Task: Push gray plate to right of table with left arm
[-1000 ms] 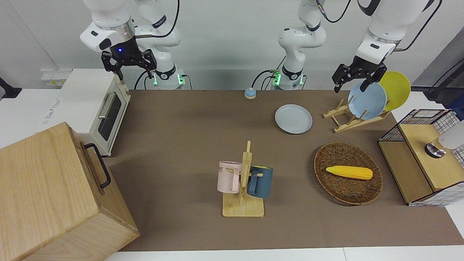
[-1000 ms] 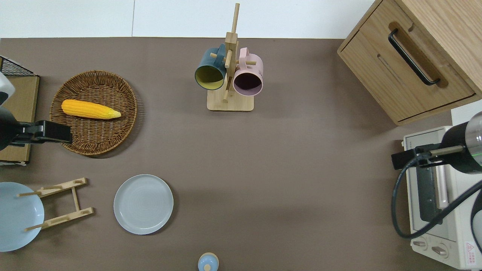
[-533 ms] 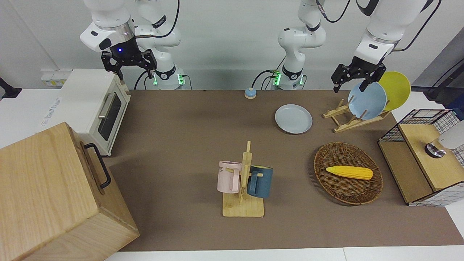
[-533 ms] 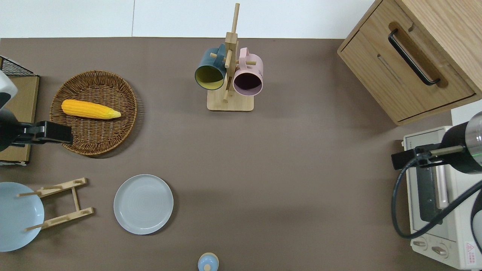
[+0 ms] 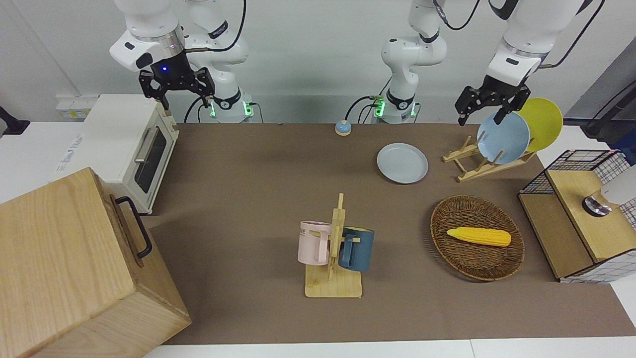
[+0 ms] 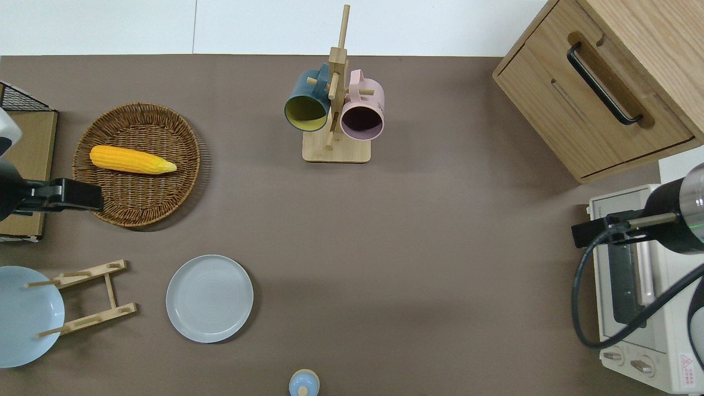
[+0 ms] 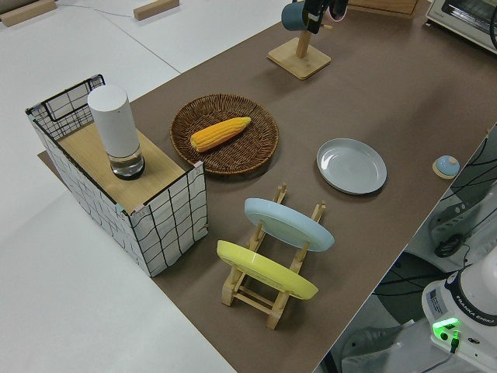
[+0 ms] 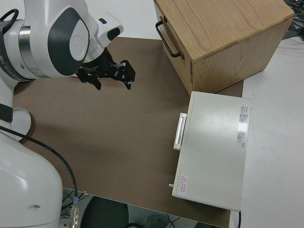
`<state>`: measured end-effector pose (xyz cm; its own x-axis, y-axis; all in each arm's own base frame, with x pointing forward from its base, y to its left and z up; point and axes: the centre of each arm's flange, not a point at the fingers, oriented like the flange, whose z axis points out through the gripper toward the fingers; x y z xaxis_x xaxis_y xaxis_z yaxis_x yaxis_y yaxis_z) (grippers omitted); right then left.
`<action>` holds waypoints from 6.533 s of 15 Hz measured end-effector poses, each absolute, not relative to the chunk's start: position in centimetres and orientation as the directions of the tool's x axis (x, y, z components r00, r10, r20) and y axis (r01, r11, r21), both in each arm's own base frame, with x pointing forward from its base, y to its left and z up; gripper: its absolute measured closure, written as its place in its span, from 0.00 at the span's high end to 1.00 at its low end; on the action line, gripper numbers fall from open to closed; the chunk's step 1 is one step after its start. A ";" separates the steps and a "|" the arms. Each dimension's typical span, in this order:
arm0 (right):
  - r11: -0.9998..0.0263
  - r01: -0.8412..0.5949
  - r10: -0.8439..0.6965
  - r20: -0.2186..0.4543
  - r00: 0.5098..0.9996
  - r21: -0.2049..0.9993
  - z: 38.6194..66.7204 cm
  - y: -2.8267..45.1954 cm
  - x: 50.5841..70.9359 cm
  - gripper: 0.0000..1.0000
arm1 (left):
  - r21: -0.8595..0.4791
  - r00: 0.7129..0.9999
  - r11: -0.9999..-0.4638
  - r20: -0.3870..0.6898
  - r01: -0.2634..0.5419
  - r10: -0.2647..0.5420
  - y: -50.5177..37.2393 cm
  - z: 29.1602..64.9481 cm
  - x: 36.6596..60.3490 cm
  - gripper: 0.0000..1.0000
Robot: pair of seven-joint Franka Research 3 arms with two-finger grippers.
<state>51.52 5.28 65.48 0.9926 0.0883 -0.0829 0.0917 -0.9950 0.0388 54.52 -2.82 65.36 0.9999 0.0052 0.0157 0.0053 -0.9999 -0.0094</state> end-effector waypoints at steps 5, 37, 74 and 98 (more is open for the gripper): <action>-0.995 0.092 0.088 -0.083 0.993 0.039 65.5 5.3 51.5 1.00 | -0.011 1.000 -1.000 0.019 0.004 0.004 -2.9 65.6 54.2 1.00; -0.995 0.092 0.088 -0.083 0.993 0.039 65.5 5.3 51.5 1.00 | -0.002 0.998 -0.999 -0.055 -0.038 -0.038 1.9 40.1 47.6 0.96; -0.995 0.092 0.088 -0.083 0.993 0.039 65.5 5.3 51.5 1.00 | 0.095 0.993 -0.994 -0.113 0.054 0.043 0.1 29.4 41.6 0.61; -0.995 0.092 0.088 -0.083 0.993 0.039 65.5 5.3 51.5 1.00 | 0.101 0.986 -0.986 -0.115 0.133 0.121 -0.9 29.9 41.5 0.04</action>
<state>51.52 5.28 65.48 0.9926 0.0883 -0.0829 0.0917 -0.9950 0.0388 41.50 -0.86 29.86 0.9860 0.1211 -0.1146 0.1328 -0.9860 0.1009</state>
